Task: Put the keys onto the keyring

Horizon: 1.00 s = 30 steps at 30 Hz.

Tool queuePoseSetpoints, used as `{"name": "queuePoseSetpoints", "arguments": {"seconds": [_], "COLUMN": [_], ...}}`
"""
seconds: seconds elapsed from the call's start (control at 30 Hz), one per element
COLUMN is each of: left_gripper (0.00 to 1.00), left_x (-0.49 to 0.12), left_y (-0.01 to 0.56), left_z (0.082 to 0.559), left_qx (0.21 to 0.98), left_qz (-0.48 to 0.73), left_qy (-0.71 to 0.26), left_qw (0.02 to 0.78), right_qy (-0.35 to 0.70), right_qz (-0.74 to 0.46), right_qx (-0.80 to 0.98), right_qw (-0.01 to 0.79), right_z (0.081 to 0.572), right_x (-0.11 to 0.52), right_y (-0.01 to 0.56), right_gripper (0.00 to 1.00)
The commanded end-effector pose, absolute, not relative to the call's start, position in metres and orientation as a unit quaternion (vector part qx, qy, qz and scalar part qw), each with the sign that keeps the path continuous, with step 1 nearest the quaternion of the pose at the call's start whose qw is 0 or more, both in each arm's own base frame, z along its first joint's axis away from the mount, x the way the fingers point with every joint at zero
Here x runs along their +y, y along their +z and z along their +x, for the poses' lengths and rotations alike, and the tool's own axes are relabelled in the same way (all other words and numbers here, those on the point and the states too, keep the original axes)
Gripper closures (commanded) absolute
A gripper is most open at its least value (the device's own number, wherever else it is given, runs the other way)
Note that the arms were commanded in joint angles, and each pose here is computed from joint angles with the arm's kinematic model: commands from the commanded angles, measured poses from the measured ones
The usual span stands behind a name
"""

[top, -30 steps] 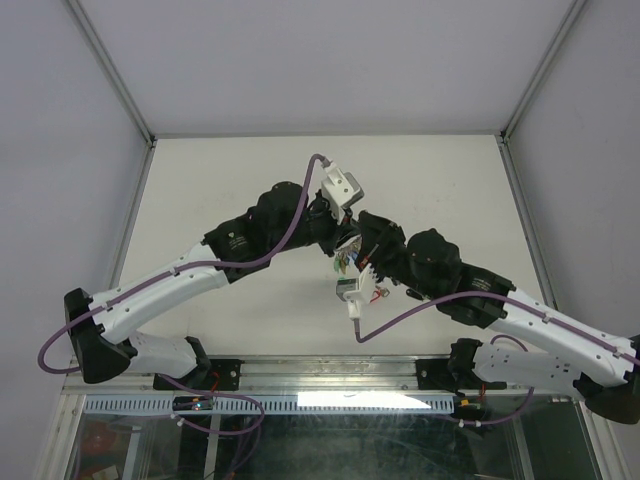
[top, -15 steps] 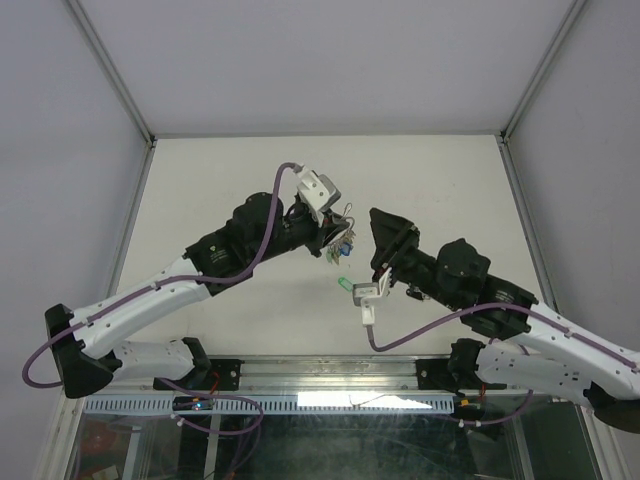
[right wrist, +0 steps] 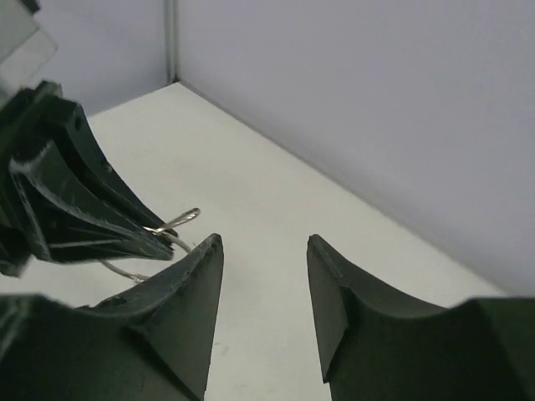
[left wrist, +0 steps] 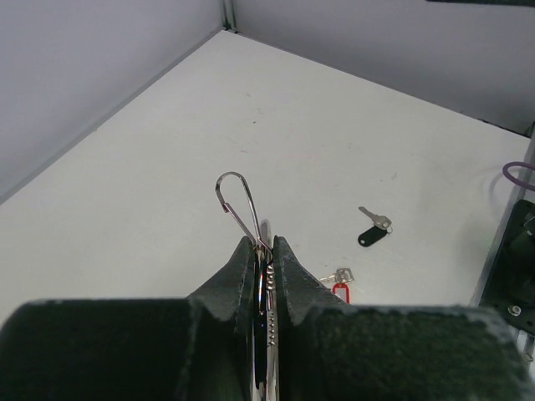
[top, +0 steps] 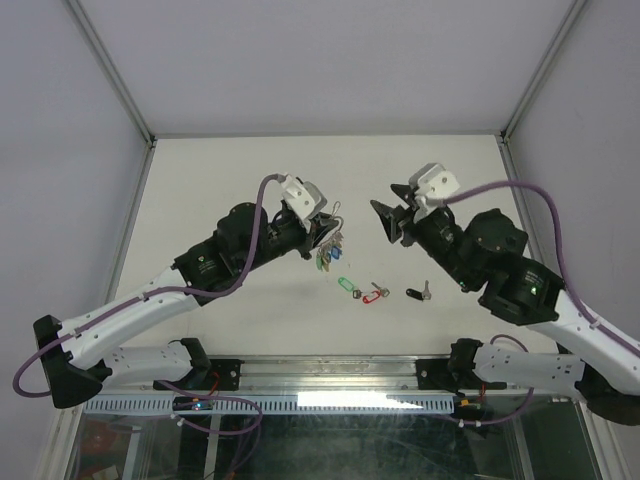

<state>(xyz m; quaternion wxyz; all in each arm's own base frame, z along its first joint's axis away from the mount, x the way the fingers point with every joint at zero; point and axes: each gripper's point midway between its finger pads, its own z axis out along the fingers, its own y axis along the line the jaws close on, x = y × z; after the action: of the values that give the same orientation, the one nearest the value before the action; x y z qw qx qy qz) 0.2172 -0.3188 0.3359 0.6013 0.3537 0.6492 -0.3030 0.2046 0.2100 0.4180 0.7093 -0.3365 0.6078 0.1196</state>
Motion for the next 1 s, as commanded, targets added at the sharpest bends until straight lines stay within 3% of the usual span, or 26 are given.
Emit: {"name": "queuePoseSetpoints", "arguments": {"seconds": [0.0, 0.23, 0.4, 0.97], "left_gripper": [1.0, 1.0, 1.0, 1.0], "left_x": [-0.308, -0.306, -0.307, -0.313], "left_y": [0.366, 0.364, 0.361, 0.359], "left_z": [0.229, 0.23, 0.229, 0.226], "left_qx": [0.62, 0.619, 0.62, 0.617], "left_qz": [0.331, 0.336, 0.34, 0.357], "left_qy": [-0.28, -0.27, -0.271, -0.278], "left_qw": [0.654, 0.656, 0.653, 0.644], "right_qy": [0.268, 0.414, 0.447, 0.494], "right_qz": [-0.122, -0.038, 0.022, 0.032], "right_qx": [0.739, 0.747, 0.751, 0.763], "right_qw": [0.606, 0.519, 0.485, 0.416], "right_z": [0.207, 0.202, 0.217, 0.233], "right_x": [0.225, 0.258, 0.267, 0.296], "right_y": [0.398, 0.406, 0.4, 0.371], "right_gripper": [0.51, 0.45, 0.46, 0.63]}}
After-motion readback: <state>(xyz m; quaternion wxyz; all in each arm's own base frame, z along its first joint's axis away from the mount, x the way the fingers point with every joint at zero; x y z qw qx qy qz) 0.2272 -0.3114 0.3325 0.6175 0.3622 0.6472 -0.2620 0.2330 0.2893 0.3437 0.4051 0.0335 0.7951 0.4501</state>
